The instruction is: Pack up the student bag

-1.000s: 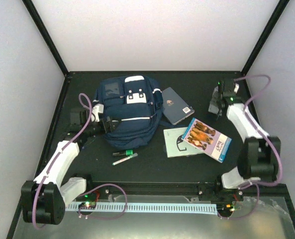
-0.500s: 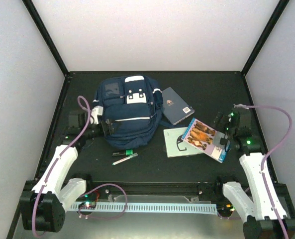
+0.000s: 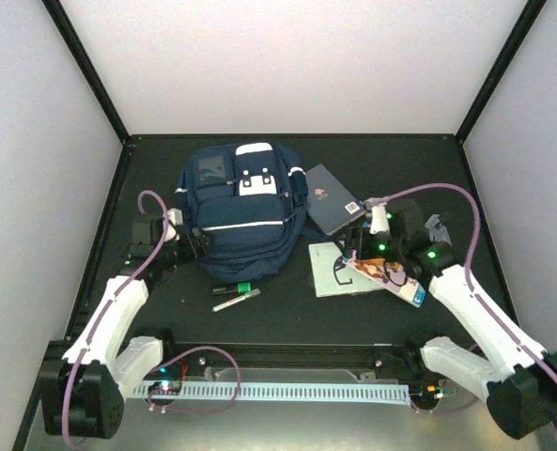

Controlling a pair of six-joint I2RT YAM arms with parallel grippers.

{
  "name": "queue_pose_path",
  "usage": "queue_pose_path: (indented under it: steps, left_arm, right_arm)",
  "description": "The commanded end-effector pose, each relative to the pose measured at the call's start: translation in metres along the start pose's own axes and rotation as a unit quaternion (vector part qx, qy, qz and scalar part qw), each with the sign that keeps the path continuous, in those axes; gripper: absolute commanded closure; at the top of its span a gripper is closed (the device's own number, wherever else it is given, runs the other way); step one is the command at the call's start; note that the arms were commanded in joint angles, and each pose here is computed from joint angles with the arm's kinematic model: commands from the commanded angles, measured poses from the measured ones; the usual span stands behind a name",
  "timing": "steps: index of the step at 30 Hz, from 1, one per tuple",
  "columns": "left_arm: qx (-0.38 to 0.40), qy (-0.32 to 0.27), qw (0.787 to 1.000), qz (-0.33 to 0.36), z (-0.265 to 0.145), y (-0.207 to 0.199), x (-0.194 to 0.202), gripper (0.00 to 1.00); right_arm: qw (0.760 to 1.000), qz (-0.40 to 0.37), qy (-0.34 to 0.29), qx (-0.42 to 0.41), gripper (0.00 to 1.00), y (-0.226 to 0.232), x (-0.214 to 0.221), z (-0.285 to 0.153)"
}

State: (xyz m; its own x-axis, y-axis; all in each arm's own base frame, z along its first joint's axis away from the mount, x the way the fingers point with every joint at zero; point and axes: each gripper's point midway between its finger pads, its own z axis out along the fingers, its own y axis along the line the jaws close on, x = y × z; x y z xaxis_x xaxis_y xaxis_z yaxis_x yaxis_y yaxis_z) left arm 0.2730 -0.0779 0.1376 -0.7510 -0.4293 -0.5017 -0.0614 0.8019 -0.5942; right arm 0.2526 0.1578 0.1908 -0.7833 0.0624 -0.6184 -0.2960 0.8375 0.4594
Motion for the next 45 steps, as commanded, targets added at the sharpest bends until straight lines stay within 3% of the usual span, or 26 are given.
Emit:
queue_pose_path:
  steps: [1,5,8,12,19,27,30,36,40,45]
  left_arm:
    - [-0.051,-0.018,0.997,-0.054,0.013,0.028,-0.009,0.15]
    - [-0.037,0.018,0.996,-0.076,0.029,0.026,-0.006,0.17]
    - [-0.022,0.045,0.995,-0.081,0.042,0.025,-0.001,0.22]
    - [-0.016,0.062,0.995,-0.079,0.051,0.028,0.005,0.24]
    - [-0.043,0.063,0.995,-0.071,0.051,0.038,0.007,0.25]
    - [-0.065,0.059,0.995,-0.046,0.038,0.038,0.003,0.25]
    - [-0.057,0.043,0.997,-0.032,0.030,0.032,-0.003,0.25]
    - [0.001,0.011,1.000,0.004,0.014,0.003,-0.016,0.25]
    - [0.047,0.000,0.999,0.027,0.004,-0.019,-0.021,0.24]
    - [0.106,0.004,0.993,0.053,-0.018,-0.055,-0.028,0.23]
  right_arm:
    - [0.998,-0.004,0.009,-0.061,0.15,0.029,0.003,0.035]
    - [0.998,0.000,0.031,-0.053,0.17,0.031,0.009,0.076]
    - [0.997,0.015,0.034,-0.064,0.26,0.035,0.007,0.101]
    - [0.996,0.031,0.036,-0.073,0.30,0.042,0.001,0.133]
    - [0.995,0.070,0.058,-0.030,0.38,0.021,0.009,0.194]
    - [0.994,0.085,0.072,-0.025,0.42,0.016,0.016,0.229]
    - [0.993,0.084,0.081,-0.022,0.55,0.017,0.021,0.237]
    - [0.994,0.057,0.071,-0.055,0.96,0.055,0.004,0.217]
    - [0.995,0.015,0.058,-0.084,0.98,0.081,-0.019,0.178]
    - [0.996,-0.070,0.050,-0.039,0.98,0.081,-0.038,0.122]
